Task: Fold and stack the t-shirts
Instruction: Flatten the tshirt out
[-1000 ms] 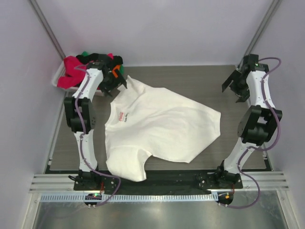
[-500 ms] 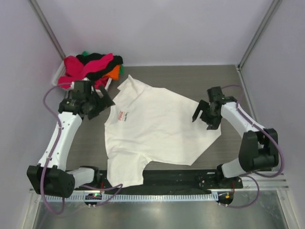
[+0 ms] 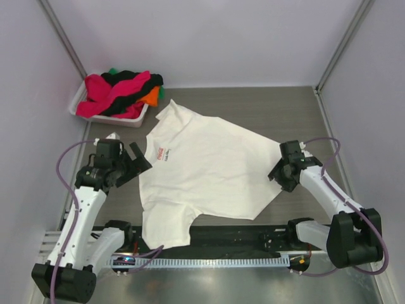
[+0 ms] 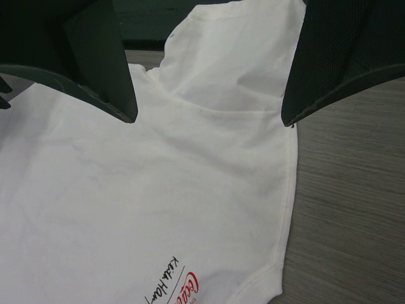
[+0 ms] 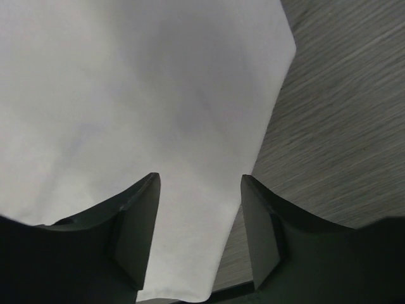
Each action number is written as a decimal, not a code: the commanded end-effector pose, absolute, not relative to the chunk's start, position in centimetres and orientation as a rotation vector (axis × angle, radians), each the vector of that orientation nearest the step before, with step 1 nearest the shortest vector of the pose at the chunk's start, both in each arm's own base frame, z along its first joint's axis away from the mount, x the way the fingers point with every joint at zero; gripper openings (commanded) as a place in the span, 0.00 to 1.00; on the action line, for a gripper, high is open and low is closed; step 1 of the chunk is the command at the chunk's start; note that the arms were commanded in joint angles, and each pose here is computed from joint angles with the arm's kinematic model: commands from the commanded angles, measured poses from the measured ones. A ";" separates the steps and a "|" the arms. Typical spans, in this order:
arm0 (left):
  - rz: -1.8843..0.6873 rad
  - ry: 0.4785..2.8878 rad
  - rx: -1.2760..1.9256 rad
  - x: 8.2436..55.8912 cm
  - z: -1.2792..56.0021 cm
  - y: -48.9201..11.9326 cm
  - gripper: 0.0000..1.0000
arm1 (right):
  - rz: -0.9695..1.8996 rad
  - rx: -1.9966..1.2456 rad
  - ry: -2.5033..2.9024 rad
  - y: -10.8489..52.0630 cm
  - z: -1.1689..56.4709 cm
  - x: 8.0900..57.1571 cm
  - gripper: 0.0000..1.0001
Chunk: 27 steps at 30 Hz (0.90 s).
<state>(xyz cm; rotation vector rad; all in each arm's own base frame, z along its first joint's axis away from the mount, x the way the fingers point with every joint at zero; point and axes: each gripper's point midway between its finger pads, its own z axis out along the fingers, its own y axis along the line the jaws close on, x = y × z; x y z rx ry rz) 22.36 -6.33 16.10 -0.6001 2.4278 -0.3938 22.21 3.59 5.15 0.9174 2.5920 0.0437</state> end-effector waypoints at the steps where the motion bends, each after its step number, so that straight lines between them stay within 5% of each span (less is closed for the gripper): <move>1: -0.411 2.412 -0.575 21.4 16.5 -6.4 0.96 | 0.014 1.011 2.499 2.7 5.0 22.2 0.57; 4: -0.399 2.397 -0.559 21.3 16.8 -6.2 0.96 | 0.009 1.018 2.517 2.8 4.0 22.0 0.46; 17: -0.435 2.379 -0.519 21.3 17.2 -6.6 0.96 | -0.014 1.020 2.558 2.7 1.4 20.6 0.48; 22: -0.436 2.362 -0.518 21.3 17.4 -6.5 0.96 | 0.035 1.018 2.538 3.0 1.1 20.4 0.10; 24: -0.438 2.359 -0.517 21.3 17.4 -6.6 0.96 | 0.037 0.999 2.538 3.1 2.2 20.8 0.01; 27: -0.444 2.356 -0.512 21.3 17.5 -6.6 0.96 | 0.066 0.927 2.498 3.8 6.4 22.7 0.01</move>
